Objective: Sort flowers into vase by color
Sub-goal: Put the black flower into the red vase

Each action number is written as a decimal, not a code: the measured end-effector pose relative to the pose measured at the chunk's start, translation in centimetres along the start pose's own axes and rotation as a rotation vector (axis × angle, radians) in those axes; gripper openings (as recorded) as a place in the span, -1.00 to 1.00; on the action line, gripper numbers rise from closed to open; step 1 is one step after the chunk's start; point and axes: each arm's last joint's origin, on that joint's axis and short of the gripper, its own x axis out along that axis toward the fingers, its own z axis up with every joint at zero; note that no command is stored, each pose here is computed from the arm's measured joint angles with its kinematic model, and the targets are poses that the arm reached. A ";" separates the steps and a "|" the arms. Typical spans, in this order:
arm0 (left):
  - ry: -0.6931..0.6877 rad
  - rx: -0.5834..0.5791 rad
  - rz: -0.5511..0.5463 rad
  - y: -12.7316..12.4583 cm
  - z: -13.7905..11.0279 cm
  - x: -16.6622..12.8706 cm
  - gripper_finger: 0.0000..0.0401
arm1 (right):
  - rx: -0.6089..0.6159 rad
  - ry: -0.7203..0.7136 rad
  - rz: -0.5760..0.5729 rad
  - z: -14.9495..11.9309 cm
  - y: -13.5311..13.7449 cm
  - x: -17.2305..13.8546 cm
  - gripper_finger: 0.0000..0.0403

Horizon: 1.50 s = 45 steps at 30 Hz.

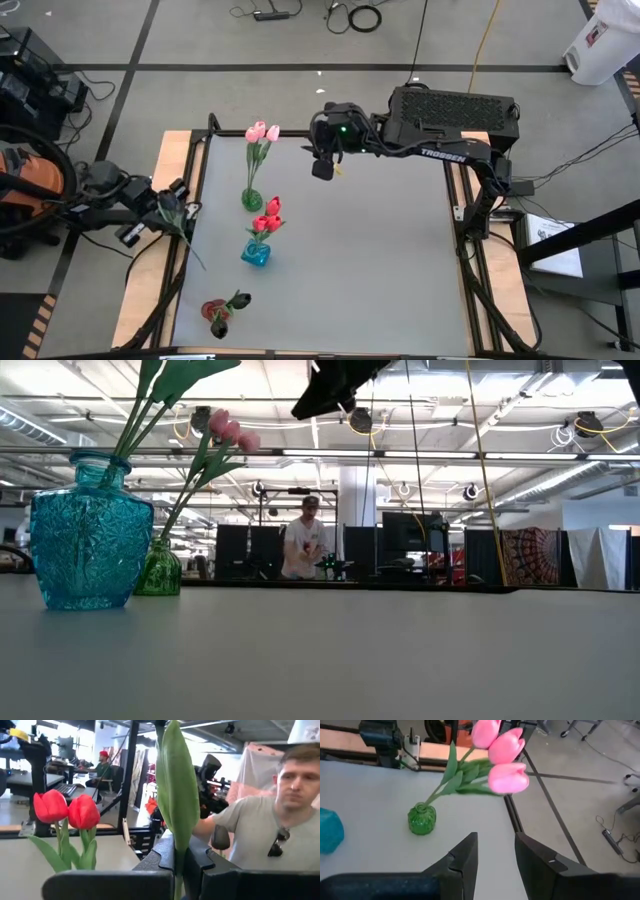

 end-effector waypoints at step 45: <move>0.173 -0.045 -0.099 2.7 0.7 5.4 -0.95 | 0.335 -0.372 0.110 -17.3 4.4 -11.4 -0.40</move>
